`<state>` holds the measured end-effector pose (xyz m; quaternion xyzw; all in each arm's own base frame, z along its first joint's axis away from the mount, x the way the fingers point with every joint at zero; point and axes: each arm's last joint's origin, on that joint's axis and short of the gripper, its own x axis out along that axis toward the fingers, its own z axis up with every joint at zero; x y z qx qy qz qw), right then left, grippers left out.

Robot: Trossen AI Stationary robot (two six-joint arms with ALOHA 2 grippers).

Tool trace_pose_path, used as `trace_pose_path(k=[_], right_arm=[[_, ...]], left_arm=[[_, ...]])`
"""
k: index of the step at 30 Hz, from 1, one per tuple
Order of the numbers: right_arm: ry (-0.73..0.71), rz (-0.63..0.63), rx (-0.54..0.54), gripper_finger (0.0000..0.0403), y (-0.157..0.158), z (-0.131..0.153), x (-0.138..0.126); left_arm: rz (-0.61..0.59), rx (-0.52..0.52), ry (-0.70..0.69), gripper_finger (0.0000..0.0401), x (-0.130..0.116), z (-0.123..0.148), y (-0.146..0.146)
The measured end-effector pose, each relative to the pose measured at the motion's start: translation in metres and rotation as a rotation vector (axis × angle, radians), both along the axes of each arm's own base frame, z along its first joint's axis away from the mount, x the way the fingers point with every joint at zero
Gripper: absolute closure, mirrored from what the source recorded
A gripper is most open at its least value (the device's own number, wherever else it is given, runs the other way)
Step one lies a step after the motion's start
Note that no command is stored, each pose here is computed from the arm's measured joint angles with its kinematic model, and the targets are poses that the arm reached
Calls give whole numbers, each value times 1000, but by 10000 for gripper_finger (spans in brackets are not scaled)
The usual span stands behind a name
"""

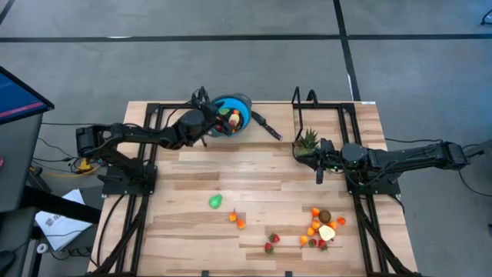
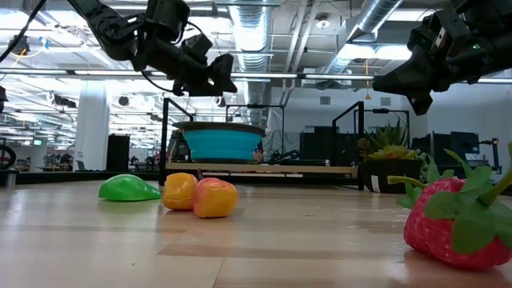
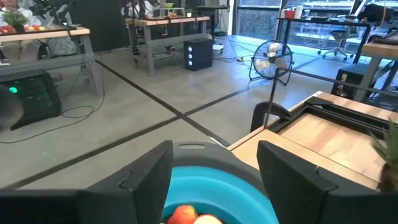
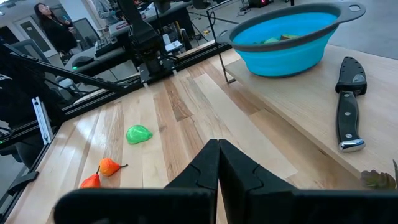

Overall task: Pick & Place Fruit
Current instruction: Put the avocado into the basket

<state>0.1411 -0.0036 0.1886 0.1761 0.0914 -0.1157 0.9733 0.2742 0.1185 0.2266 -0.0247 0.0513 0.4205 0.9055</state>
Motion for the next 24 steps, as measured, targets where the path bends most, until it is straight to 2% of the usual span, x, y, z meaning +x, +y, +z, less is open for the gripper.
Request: trace_pose_path(k=[15,24], right_arm=[[-1,1,1,401,0,0,0],[-1,1,1,401,0,0,0]], left_arm=[[-190,-1,-8,266,17,1,-53],[-306,0,-7,292,22,1,-88]])
